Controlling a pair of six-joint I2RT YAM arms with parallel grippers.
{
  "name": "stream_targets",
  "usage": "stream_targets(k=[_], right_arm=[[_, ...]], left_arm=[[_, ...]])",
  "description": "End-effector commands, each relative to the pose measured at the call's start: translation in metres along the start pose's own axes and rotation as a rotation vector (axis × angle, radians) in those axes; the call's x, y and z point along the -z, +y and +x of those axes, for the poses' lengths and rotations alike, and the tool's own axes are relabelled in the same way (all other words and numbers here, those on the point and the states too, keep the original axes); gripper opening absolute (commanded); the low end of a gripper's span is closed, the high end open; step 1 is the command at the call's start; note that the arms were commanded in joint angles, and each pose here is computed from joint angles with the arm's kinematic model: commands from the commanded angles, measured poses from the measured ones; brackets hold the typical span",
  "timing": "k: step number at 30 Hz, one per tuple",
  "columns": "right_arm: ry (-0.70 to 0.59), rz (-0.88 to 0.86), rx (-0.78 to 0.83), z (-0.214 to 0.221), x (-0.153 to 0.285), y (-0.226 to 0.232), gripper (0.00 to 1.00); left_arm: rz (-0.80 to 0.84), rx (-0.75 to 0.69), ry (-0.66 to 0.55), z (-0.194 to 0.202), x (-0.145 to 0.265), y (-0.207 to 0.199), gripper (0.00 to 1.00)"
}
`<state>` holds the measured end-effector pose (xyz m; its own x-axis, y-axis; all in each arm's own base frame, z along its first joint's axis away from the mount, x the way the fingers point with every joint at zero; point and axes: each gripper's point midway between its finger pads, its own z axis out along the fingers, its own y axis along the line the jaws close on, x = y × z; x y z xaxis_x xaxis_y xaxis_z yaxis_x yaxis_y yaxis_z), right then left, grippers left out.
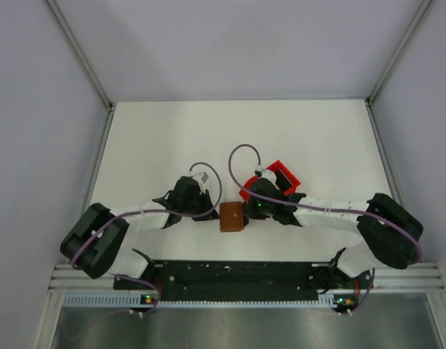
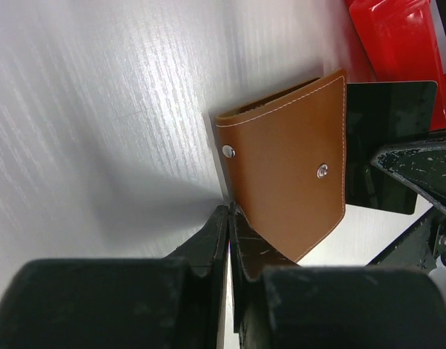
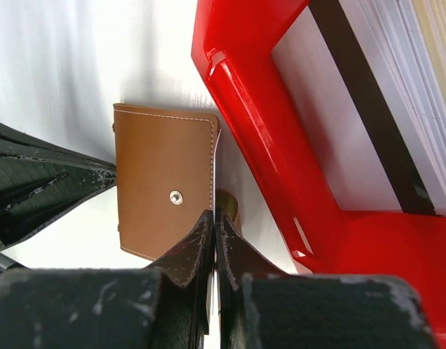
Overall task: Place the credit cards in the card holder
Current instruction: Open the card holder at the center of the board.
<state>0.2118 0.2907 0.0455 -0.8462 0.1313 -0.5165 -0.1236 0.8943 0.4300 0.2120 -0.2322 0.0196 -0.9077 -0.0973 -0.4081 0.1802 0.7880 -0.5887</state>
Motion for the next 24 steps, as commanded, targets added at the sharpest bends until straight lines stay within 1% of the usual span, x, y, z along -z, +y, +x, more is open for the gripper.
stream_targets(k=[1,5,11,15,19,22,24], right_arm=[[-0.045,-0.126,-0.032,-0.016,0.011,0.026,0.0],[-0.092,-0.226,-0.027,-0.03,0.024,0.047,0.0],[-0.107,-0.293,-0.018,-0.036,0.035,0.06,0.0],[-0.1,-0.335,-0.011,-0.037,0.038,0.07,0.0],[-0.072,-0.313,-0.003,-0.032,0.028,0.069,0.0],[-0.05,-0.359,0.007,-0.029,0.026,0.078,0.0],[-0.044,-0.353,0.014,-0.029,0.024,0.08,0.0]], left_arm=[[0.015,-0.014,0.014,0.005,-0.006,-0.002,0.05],[0.008,-0.021,0.005,0.0,-0.006,-0.003,0.0],[0.0,-0.029,-0.003,-0.006,-0.008,-0.006,0.0],[-0.012,-0.036,-0.014,-0.012,-0.008,-0.006,0.0],[-0.018,-0.042,-0.027,-0.015,-0.006,-0.007,0.0],[-0.036,-0.044,-0.04,-0.018,-0.005,-0.004,0.0],[-0.05,-0.049,-0.045,-0.019,-0.004,-0.002,0.02]])
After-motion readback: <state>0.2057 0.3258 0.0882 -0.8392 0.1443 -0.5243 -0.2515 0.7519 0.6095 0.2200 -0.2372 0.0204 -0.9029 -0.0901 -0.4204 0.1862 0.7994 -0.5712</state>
